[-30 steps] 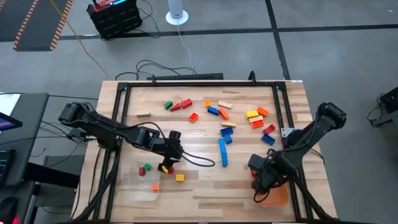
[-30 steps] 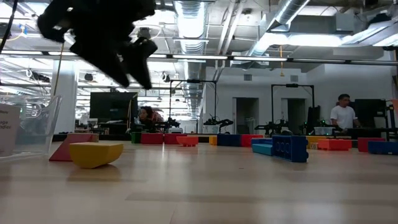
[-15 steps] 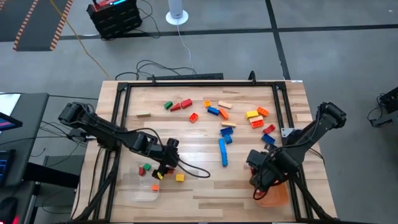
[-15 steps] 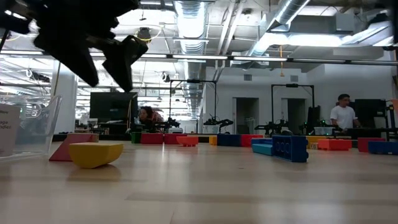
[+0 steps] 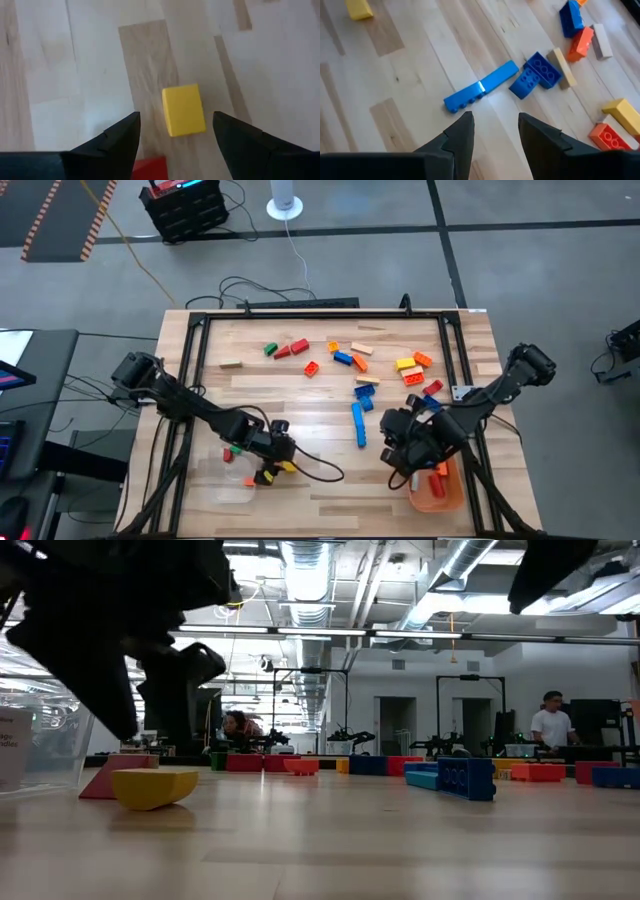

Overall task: Sort blocks by size
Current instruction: Put the small yellow block into the transparent bin

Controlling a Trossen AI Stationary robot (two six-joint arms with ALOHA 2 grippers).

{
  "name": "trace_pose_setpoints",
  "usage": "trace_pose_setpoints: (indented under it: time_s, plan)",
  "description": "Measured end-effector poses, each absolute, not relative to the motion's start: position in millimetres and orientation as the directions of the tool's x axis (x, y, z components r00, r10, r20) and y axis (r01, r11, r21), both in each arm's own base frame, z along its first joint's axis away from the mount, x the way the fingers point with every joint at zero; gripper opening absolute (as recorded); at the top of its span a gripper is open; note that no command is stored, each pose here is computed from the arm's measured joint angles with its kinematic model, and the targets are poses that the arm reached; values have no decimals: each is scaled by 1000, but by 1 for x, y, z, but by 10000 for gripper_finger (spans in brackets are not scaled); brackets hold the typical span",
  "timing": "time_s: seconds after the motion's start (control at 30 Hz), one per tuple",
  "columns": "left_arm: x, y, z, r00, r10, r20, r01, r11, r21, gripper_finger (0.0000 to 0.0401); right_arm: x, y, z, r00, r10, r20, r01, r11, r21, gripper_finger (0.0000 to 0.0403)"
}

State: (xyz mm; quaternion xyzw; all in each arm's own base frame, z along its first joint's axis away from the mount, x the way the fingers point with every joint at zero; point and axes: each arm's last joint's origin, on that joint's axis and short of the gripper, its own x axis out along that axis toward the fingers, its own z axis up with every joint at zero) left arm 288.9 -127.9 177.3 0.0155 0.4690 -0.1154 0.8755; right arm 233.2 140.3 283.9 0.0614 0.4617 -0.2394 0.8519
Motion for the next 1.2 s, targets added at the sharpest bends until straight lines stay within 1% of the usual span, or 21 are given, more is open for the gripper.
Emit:
trace_pose_setpoints:
  time_s: [0.1,0.4,0.57,0.77,0.93,1.03,1.2]
  plan:
    - [290,-129,180,559,-187,-808,185,978,-98,245,235,139,284,459,-352,-816,458,880,-121,182]
    - [291,-149,179,600,-138,-788,183,983,-32,245,235,139,284,465,-345,-815,457,882,-113,182]
    - [294,-154,168,574,-109,-812,178,984,-6,245,236,140,284,471,-341,-813,453,885,-109,182]
    - [297,-155,149,509,-83,-856,184,983,14,245,236,140,284,473,-341,-813,453,885,-107,182]
    - [299,-153,149,511,-82,-856,183,983,15,241,236,140,284,473,-341,-813,453,885,-108,182]
    - [299,-153,148,509,-80,-857,188,982,20,212,236,140,284,472,-341,-813,452,886,-109,182]
    - [299,-152,148,509,-78,-857,195,981,26,127,236,140,284,472,-342,-813,451,886,-111,182]
